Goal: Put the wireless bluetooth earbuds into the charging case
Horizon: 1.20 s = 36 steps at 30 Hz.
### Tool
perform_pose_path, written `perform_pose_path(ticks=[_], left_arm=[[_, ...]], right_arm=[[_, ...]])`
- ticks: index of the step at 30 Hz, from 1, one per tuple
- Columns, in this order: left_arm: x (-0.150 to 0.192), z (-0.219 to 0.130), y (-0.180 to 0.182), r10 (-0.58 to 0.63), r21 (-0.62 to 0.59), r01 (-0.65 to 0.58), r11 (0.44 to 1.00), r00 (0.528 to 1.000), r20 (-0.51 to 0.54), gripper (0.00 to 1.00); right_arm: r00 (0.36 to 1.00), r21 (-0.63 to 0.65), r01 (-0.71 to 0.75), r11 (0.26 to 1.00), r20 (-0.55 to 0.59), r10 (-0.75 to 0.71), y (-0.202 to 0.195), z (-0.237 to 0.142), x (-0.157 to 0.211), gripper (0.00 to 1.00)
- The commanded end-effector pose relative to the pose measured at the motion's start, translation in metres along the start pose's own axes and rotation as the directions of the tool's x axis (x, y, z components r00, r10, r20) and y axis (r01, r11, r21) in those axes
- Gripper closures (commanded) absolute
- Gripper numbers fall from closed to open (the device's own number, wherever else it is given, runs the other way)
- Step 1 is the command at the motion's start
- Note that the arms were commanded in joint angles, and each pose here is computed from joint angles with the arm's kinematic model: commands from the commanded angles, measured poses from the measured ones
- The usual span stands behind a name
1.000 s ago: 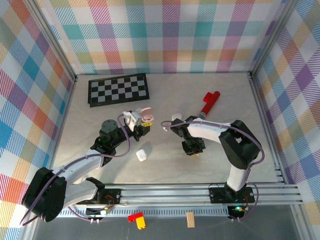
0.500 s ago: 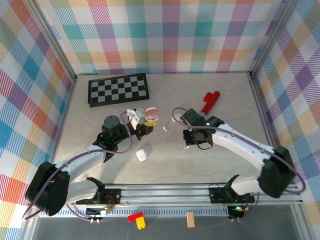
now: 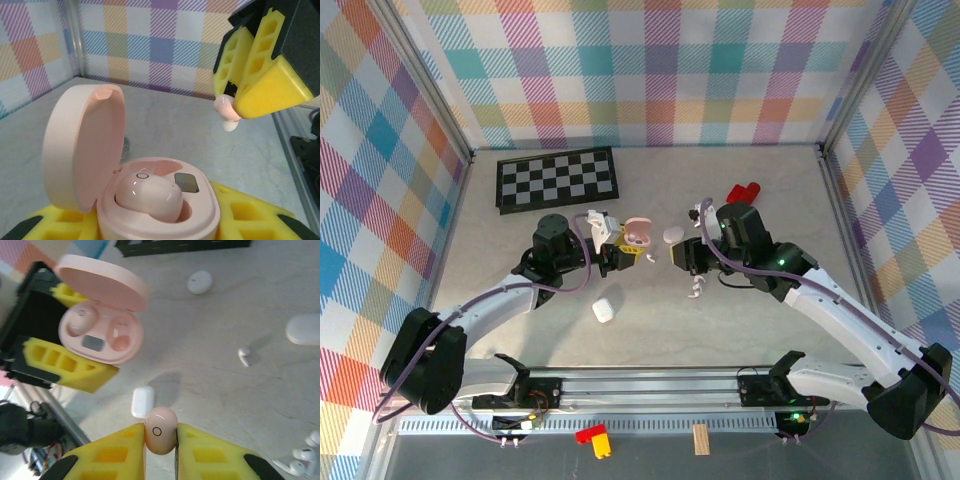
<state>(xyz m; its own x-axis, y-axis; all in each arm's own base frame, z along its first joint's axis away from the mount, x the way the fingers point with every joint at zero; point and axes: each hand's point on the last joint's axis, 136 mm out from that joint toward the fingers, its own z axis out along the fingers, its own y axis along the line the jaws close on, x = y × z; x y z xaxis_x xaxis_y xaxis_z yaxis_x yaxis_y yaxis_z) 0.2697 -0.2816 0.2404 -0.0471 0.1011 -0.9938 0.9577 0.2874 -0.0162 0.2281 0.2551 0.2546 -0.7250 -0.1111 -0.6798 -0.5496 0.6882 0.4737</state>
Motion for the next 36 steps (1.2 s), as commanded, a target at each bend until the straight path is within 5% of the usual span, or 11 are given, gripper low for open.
perform_pose_path(ticks=[1,14,36], left_arm=[[-0.011,0.004,-0.02,0.01,0.124,-0.011,0.992,1.0,0.013,0.75],[-0.01,0.005,-0.033,-0.008,0.193,0.009,0.981,1.0,-0.008,0.74],[-0.031,-0.001,-0.039,0.012,0.191,-0.023,0.981,0.998,0.058,0.75]], right_arm=[[0.996,-0.142,0.074,0.987,0.058,-0.066,0.032,-0.006,-0.023,0.81],[0.997,-0.254,0.075,0.964,0.002,-0.077,0.051,0.01,-0.029,0.81],[0.994,-0.179,0.063,0.982,-0.074,-0.078,0.031,0.028,-0.013,0.81]])
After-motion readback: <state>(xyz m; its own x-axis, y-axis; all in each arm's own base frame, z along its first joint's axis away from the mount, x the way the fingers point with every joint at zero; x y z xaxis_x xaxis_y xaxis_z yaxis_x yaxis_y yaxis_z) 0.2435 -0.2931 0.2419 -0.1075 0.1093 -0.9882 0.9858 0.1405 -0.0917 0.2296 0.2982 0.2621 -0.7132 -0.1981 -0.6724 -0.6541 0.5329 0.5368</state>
